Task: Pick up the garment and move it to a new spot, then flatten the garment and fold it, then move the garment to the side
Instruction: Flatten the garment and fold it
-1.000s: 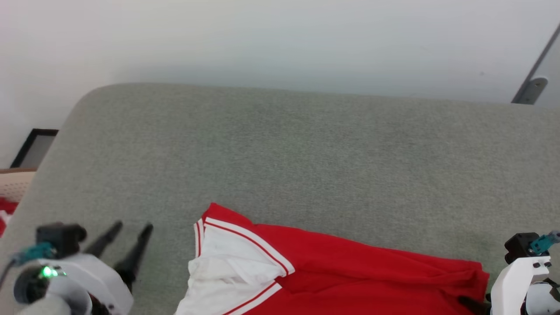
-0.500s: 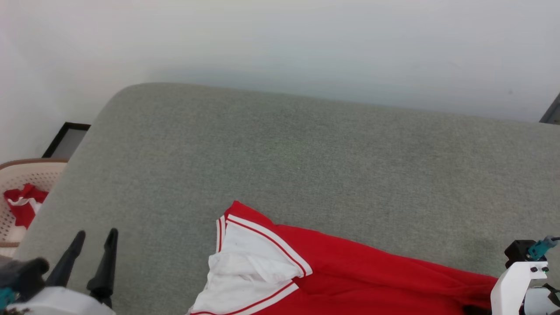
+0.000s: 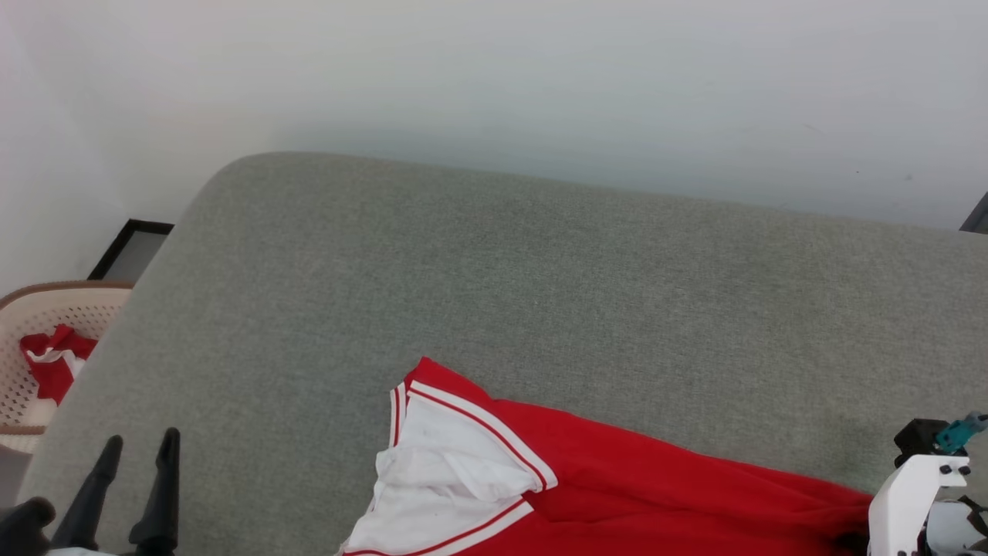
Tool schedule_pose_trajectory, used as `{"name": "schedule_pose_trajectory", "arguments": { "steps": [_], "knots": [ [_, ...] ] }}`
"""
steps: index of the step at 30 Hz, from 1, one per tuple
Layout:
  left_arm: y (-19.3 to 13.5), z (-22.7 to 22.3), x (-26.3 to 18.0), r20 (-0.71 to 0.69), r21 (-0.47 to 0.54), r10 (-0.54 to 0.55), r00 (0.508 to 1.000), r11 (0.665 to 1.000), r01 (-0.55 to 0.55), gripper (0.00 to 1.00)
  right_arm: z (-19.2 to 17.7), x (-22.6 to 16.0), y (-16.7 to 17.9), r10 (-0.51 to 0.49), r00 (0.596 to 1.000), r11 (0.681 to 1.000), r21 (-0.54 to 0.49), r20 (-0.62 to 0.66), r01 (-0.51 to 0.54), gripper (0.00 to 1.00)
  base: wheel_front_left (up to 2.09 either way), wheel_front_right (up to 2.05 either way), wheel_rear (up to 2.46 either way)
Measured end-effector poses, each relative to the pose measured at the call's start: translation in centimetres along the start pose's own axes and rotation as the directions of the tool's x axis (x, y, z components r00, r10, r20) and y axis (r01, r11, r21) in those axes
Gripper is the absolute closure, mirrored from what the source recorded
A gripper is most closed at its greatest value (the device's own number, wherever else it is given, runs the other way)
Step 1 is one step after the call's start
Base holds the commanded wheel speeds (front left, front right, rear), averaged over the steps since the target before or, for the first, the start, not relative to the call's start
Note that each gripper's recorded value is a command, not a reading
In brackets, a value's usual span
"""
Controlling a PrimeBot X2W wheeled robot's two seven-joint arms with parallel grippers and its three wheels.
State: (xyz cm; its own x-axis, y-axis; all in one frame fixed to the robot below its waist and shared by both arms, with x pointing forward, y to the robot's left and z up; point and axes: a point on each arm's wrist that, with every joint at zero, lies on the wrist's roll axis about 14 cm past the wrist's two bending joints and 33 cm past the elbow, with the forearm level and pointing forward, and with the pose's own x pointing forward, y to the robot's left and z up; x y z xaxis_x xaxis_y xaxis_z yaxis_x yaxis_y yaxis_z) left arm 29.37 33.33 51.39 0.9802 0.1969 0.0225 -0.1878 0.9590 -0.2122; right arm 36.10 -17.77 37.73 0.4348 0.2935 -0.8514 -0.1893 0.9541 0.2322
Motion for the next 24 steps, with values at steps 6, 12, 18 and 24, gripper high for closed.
{"name": "schedule_pose_trajectory", "arguments": {
  "steps": [6, 12, 18, 24],
  "knots": [
    [-0.5, -0.2, 0.2, 0.003, -0.007, -0.021, 1.0, 1.0, 0.021, 0.0, 0.8, -1.3, -2.8, -0.056, 0.997, 0.998, 0.043, 0.05, 0.054, 1.0, 0.0, 0.0, 0.0],
    [-1.3, -0.5, 0.7, 0.0, -0.01, -0.046, 0.999, 0.999, 0.046, 0.0, 0.6, -3.0, -6.7, -0.144, 0.988, 0.986, 0.099, 0.062, 0.137, 1.0, 0.0, 0.0, 0.0],
    [-2.3, -0.7, 1.6, -0.008, -0.007, -0.084, 0.996, 0.996, 0.084, 0.0, 0.5, -4.9, -9.9, -0.225, 0.972, 0.968, 0.133, 0.073, 0.214, 1.0, 0.0, 0.0, 0.0],
    [-3.1, -1.0, 2.3, -0.015, -0.009, -0.11, 0.994, 0.994, 0.11, 0.0, 1.6, -6.0, -9.3, -0.217, 0.969, 0.975, 0.078, 0.117, 0.209, 1.0, 0.0, 0.0, 0.0]
  ]
}}
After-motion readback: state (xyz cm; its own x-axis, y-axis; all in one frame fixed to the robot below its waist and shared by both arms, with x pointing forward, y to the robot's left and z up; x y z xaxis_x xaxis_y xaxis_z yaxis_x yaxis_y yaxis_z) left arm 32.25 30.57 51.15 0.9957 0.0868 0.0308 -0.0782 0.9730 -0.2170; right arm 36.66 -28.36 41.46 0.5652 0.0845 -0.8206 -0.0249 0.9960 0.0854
